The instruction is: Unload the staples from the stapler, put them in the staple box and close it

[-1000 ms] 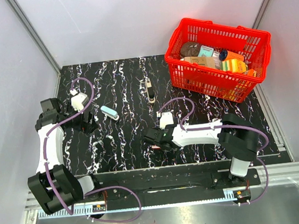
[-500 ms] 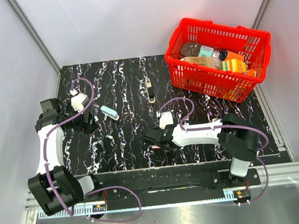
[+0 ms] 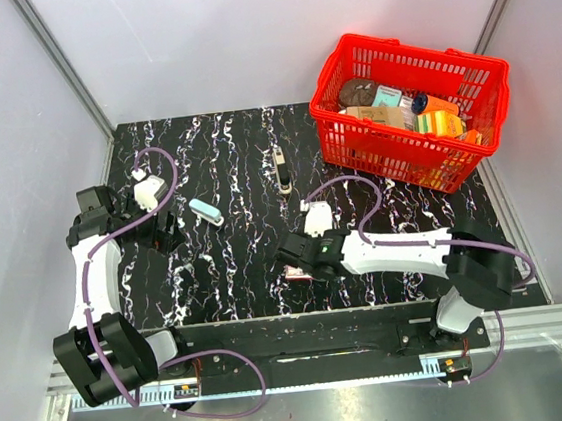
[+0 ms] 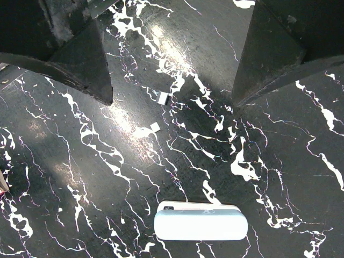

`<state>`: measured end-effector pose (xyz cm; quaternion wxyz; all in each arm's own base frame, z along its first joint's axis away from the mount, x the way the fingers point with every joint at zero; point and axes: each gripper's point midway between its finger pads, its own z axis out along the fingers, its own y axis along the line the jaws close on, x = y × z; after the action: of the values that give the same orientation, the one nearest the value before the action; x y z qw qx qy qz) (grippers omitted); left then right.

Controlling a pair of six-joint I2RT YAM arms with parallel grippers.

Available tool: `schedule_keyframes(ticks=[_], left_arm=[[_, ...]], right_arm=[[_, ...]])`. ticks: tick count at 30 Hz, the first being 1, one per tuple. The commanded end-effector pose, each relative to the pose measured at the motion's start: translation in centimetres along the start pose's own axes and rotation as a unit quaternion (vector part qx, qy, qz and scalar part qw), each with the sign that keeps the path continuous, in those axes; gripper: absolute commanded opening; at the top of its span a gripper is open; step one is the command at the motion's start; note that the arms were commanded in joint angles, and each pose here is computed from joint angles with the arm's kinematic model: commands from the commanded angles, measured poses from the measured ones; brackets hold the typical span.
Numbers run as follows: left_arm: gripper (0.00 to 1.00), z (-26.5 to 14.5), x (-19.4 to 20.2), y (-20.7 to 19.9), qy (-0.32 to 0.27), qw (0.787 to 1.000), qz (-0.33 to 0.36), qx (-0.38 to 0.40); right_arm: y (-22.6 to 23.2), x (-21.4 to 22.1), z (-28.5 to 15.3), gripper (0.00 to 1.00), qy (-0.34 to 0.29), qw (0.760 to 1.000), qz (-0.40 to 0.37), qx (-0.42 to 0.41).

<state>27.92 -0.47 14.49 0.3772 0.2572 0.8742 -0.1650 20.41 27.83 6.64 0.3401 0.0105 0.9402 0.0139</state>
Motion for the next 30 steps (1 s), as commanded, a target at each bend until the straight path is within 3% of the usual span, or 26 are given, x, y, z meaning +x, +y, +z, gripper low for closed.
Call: schedule_keyframes(ticks=[1, 7, 30], left_arm=[[0.97, -0.4, -0.8, 0.2, -0.013, 1.0, 0.025, -0.01], [0.97, -0.5, -0.9, 0.1, -0.015, 1.0, 0.022, -0.007], [0.97, -0.1, -0.6, 0.4, -0.008, 1.0, 0.018, -0.002]], right_arm=[[-1.2, -0.2, -0.8, 0.02, -0.011, 1.0, 0.021, 0.003], [-1.6, 2.0, -0.8, 0.0, 0.024, 0.999, 0.033, -0.013], [-0.3, 3.3, -0.3, 0.0, 0.059, 0.996, 0.039, -0.056]])
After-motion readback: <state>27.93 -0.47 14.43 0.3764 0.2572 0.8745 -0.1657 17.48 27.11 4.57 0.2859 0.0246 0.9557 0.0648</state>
